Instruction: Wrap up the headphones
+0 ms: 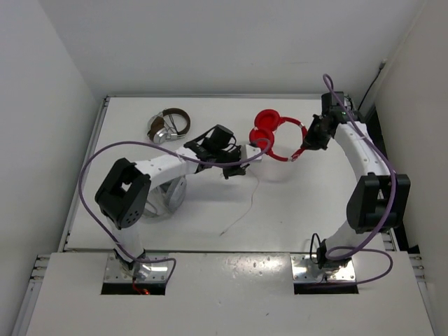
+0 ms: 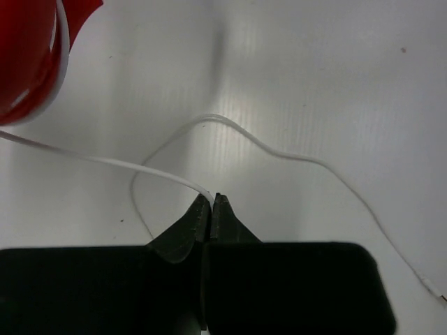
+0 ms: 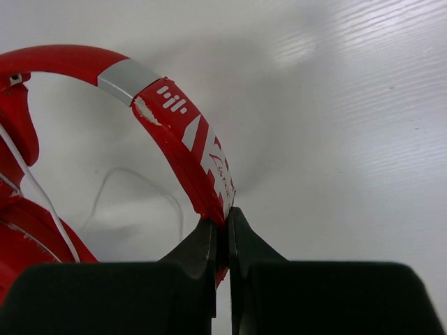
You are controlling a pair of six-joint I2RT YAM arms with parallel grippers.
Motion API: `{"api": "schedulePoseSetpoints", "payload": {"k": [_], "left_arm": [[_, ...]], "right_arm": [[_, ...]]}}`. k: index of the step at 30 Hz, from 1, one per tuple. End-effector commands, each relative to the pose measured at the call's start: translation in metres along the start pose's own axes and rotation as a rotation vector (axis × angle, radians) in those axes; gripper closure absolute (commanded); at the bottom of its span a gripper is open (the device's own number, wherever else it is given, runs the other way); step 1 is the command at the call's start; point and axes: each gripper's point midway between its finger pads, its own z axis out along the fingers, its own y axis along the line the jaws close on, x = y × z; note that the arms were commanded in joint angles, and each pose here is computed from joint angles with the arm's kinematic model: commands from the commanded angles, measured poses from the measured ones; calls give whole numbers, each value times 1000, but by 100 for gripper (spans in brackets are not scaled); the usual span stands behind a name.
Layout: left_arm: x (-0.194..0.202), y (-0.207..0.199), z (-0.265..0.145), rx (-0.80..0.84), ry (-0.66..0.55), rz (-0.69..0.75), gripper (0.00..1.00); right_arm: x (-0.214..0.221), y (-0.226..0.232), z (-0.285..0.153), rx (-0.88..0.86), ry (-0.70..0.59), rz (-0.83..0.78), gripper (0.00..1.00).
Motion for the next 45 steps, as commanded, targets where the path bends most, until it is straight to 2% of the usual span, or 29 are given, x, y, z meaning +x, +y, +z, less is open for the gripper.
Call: {"api": "schedulePoseSetpoints", "payload": {"k": [1, 5, 8, 11, 12, 13, 15, 18, 21, 27, 31, 38, 44, 45], "left_arm": [[-41, -33, -6, 104, -85, 46, 100], [-67, -45, -5, 155, -134, 44, 100], [-55, -44, 3, 165, -103, -10, 98], [-37, -46, 9, 164, -63, -31, 88], [-28, -49, 13, 174, -45, -35, 79], [-12, -50, 17, 163, -5, -51, 76], [-7, -46, 20, 127, -1, -64, 70], [9, -22, 20, 12, 11, -138, 57], [10, -12, 20, -40, 2, -203, 52], [-7, -23, 19, -15, -38, -227, 51], [-8, -45, 40, 10, -20, -270, 51], [1, -50, 71, -88, 47, -409, 51], [14, -53, 93, -139, 98, -467, 49], [7, -53, 94, -142, 87, -457, 49]], "right_arm": [[-45, 12, -14, 38, -189, -22, 100], [-47, 9, -11, 87, -214, -79, 100], [-45, 3, -6, 102, -199, -72, 100], [-46, -8, -4, 113, -190, -49, 100], [-47, -10, -4, 110, -188, -42, 100], [-47, -17, -2, 121, -184, -29, 100], [-49, -20, -4, 121, -194, -21, 100], [-47, -32, -4, 138, -189, -2, 100], [-44, -42, -6, 148, -192, 15, 100], [-36, -55, -7, 166, -181, 32, 100], [-36, -58, -11, 166, -190, 49, 100], [-36, -63, -13, 166, -191, 64, 100], [-36, -63, -13, 166, -191, 64, 100], [-36, -63, -13, 166, -191, 64, 100]]}}
